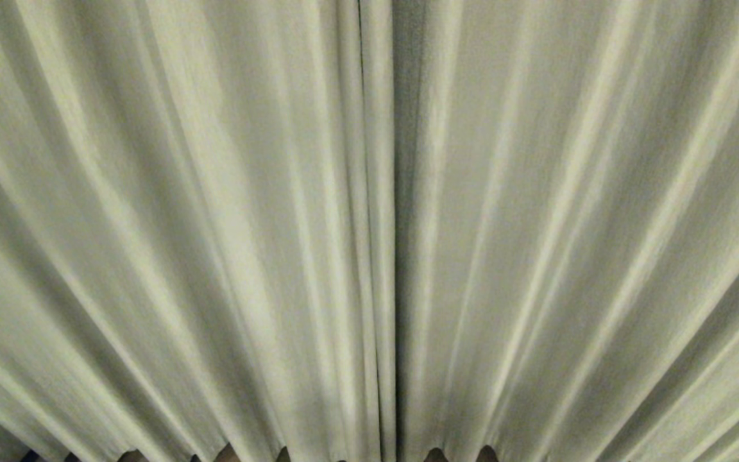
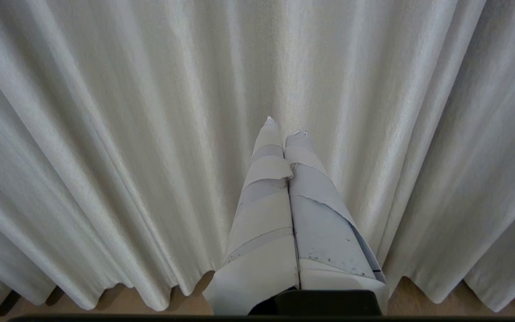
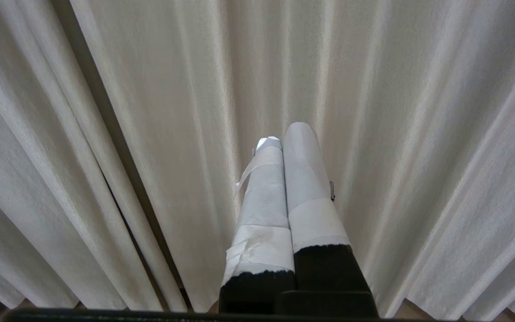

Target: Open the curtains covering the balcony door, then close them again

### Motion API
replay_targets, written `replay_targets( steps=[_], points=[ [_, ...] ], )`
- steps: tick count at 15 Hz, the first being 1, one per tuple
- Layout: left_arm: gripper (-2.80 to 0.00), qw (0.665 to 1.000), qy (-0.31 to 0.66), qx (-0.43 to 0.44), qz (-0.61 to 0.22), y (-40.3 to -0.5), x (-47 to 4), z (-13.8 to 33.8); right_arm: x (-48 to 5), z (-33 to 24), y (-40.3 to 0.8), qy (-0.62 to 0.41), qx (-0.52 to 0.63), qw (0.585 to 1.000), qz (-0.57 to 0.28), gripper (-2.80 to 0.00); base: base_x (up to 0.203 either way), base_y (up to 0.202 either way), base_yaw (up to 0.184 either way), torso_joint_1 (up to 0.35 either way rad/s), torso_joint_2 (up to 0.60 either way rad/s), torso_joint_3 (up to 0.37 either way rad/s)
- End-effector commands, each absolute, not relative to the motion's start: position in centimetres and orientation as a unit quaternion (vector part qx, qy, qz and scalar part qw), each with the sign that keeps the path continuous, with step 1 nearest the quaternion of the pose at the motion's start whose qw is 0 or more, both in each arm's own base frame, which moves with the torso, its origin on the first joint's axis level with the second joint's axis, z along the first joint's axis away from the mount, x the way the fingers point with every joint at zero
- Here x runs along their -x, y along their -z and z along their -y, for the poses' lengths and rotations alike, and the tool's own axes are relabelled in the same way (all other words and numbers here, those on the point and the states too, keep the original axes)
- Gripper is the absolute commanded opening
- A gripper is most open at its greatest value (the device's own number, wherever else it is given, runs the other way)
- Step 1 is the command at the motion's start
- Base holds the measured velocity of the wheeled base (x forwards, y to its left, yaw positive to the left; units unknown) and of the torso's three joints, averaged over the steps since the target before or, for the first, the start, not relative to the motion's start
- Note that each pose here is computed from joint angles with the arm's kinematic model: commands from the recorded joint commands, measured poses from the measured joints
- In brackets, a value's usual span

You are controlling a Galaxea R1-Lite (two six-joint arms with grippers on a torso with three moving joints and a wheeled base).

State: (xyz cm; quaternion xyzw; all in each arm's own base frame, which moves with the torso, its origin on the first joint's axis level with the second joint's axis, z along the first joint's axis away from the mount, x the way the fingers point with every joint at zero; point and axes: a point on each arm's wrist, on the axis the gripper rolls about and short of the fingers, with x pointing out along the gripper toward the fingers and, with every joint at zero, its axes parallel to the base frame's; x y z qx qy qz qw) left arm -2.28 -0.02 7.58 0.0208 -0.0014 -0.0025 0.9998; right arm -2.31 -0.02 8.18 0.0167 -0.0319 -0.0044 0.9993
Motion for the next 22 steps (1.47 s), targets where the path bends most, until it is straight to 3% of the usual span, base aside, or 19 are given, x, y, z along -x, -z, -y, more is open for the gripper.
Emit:
replay_targets(
  steps=[1,22],
  points=[
    [-2.8,1.0,0.002,-0.021,0.002,-7.6,2.28,0.02,2.3,0.02,-8.19,0.004,-0.017,0.999,0.032,-2.8,0.0,0.0,0.0,0.0,0.0,0.0],
    [-2.8,1.0,0.002,-0.021,0.002,-7.6,2.28,0.02,2.3,0.02,-8.19,0.004,-0.017,0.999,0.032,-2.8,0.0,0.0,0.0,0.0,0.0,0.0]
  ],
)
